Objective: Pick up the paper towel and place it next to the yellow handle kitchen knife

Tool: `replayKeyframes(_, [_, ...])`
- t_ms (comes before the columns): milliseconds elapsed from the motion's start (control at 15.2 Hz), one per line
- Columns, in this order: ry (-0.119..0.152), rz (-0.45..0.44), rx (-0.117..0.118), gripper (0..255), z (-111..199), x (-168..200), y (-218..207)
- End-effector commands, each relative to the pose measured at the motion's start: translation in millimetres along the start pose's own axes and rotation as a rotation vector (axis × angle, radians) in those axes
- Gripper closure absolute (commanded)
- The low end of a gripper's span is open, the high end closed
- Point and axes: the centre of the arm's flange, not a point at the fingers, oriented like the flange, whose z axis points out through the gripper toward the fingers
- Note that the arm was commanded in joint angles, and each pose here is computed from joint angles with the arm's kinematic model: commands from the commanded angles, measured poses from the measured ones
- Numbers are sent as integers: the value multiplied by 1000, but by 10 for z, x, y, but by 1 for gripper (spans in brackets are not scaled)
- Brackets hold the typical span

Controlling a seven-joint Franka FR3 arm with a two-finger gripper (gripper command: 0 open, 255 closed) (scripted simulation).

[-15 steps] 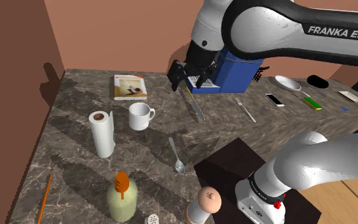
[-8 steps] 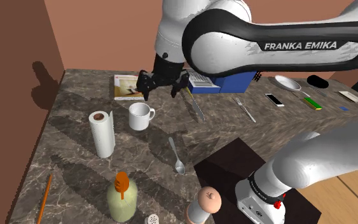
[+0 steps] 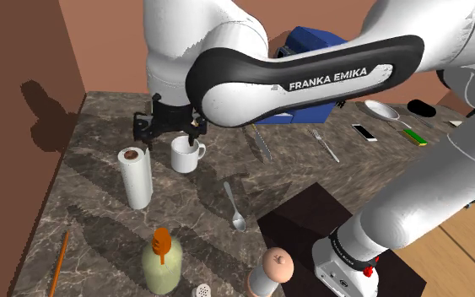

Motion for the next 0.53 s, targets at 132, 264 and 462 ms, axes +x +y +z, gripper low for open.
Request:
replayKeyframes(132, [8, 20, -2, 0, 184, 15, -518])
replayKeyframes(264, [10, 27, -4, 0, 281, 19, -766])
replayKeyframes(462, [12, 32, -5, 0, 392, 23, -915])
